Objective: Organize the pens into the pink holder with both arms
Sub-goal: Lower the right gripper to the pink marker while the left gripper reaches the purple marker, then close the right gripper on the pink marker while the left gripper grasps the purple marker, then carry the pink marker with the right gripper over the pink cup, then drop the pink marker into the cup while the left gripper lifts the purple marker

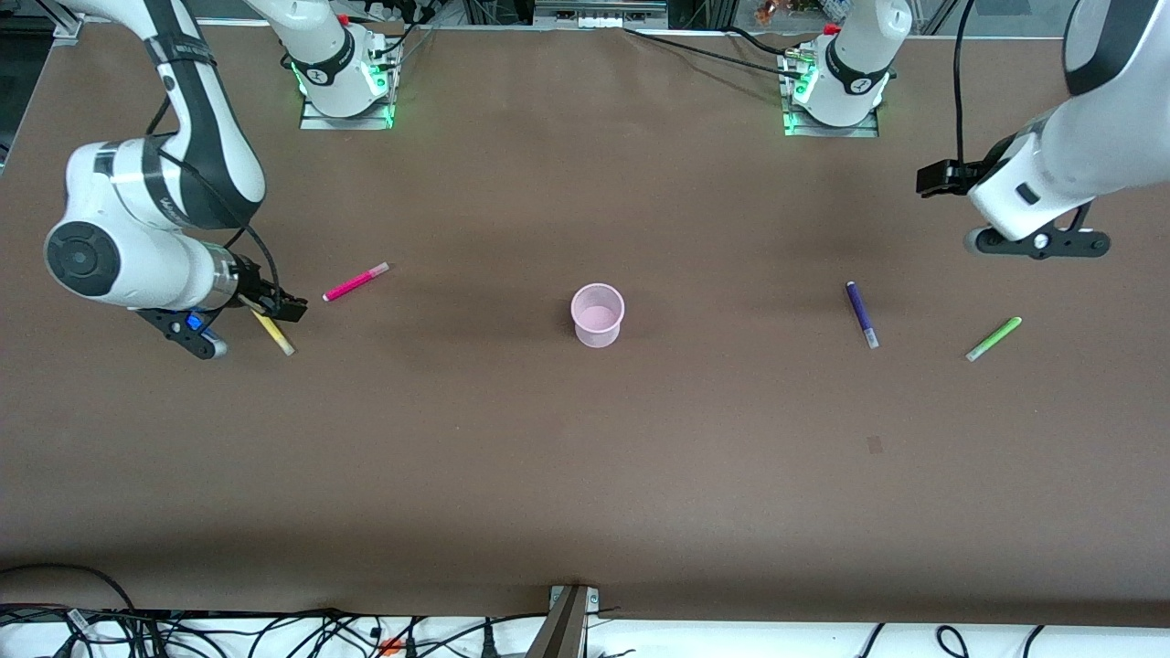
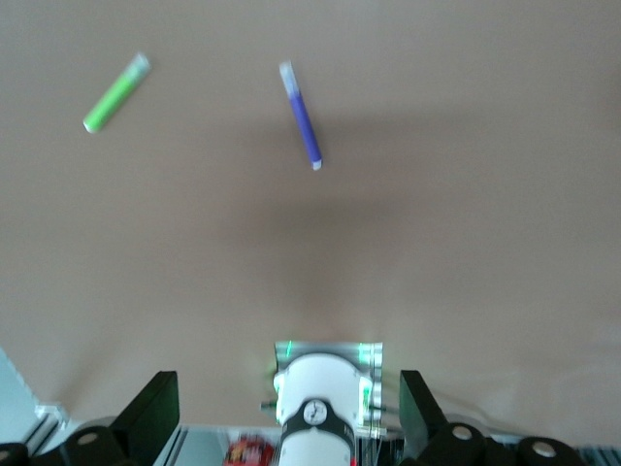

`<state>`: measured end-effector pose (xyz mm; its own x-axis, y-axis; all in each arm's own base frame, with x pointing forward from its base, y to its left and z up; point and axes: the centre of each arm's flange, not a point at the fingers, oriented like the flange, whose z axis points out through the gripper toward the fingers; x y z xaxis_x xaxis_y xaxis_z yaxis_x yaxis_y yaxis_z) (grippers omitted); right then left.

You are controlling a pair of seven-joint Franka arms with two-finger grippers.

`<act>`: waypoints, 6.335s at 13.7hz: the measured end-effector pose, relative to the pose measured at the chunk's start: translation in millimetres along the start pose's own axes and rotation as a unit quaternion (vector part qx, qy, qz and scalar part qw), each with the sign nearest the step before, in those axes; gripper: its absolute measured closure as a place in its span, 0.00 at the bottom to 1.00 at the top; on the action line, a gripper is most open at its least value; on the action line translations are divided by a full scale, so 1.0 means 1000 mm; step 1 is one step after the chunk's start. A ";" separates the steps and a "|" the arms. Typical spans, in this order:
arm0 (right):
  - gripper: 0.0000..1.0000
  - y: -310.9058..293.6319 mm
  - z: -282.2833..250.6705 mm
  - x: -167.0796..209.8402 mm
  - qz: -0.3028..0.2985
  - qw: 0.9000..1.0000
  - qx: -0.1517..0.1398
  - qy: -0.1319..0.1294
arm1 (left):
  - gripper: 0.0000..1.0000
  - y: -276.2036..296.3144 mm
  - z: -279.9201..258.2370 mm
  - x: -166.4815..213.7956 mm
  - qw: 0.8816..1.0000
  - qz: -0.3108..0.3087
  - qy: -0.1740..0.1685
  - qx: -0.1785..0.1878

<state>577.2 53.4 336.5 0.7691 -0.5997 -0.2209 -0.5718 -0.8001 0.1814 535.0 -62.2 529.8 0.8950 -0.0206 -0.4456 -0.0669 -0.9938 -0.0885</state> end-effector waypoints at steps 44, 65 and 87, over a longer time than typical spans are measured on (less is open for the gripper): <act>0.82 -0.158 -0.095 -0.151 0.197 0.974 0.048 0.103 | 0.69 -0.005 0.347 0.109 0.982 -0.111 0.146 -0.053; 0.82 -0.346 0.000 -0.331 0.278 0.904 0.148 0.289 | 0.82 -0.022 0.159 0.113 0.988 -0.143 0.001 -0.056; 0.82 -0.358 0.063 -0.359 0.259 0.879 0.131 0.378 | 0.82 -0.010 0.043 0.063 0.901 -0.263 -0.221 -0.265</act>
<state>487.8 553.9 290.4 0.2995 -0.7839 0.5439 -0.8710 -0.4574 -0.1795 573.2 -48.4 464.4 0.4699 0.3967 -0.7885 0.6404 -0.7681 -0.0048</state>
